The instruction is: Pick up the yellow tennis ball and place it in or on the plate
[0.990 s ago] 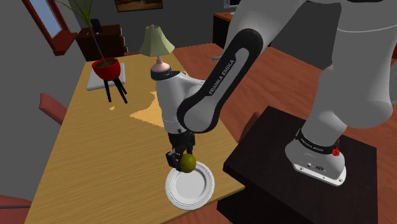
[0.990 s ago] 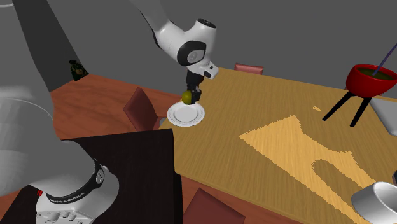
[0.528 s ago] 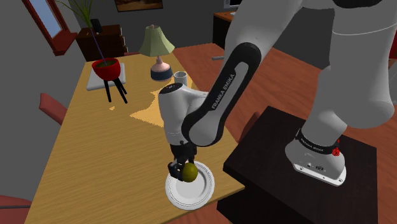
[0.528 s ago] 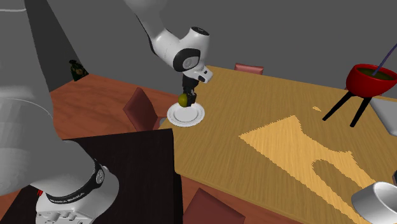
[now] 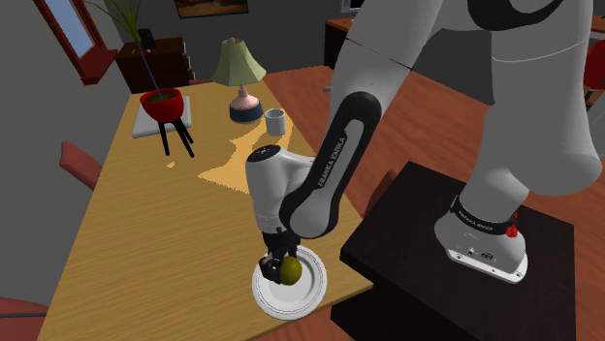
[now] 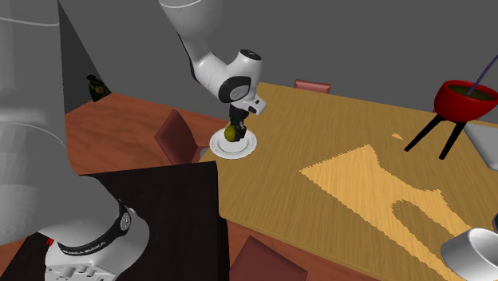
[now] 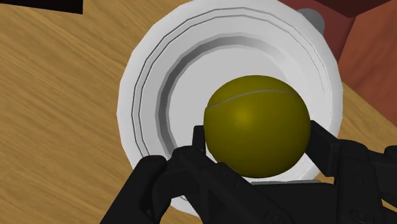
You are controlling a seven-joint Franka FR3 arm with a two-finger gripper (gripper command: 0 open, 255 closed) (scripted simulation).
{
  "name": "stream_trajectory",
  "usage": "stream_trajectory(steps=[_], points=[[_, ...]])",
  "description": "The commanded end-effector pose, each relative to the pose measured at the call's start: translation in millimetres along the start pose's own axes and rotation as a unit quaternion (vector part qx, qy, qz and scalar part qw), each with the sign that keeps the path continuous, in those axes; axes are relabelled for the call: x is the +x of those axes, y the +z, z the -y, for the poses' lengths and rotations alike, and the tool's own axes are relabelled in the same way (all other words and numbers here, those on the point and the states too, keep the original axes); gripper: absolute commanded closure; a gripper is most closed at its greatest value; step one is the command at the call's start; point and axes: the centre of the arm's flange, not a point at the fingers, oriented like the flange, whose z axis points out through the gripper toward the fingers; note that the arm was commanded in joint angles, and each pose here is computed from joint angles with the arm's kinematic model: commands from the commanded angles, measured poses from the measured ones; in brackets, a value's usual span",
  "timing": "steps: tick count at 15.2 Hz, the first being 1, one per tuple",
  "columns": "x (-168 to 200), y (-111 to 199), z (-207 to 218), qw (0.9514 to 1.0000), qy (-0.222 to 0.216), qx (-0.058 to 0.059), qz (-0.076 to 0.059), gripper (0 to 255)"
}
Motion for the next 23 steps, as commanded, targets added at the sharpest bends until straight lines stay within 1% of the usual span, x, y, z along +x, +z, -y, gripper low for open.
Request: stream_trajectory(steps=[1, 7, 8, 13, 17, 23], points=[[1.6, 5.9, -1.3, 1.0000, 0.000, 0.000, 0.000, 255], [1.6, 5.9, -1.3, 1.0000, 0.000, 0.000, 0.000, 255], [1.6, 5.9, -1.2, 1.0000, 0.000, 0.000, 0.000, 0], [1.5, 5.9, -1.2, 1.0000, 0.000, 0.000, 0.000, 0], [1.6, -44.1, -1.3, 1.0000, 0.000, 0.000, 0.000, 0], [1.6, -44.1, -1.3, 1.0000, 0.000, 0.000, 0.000, 0]])
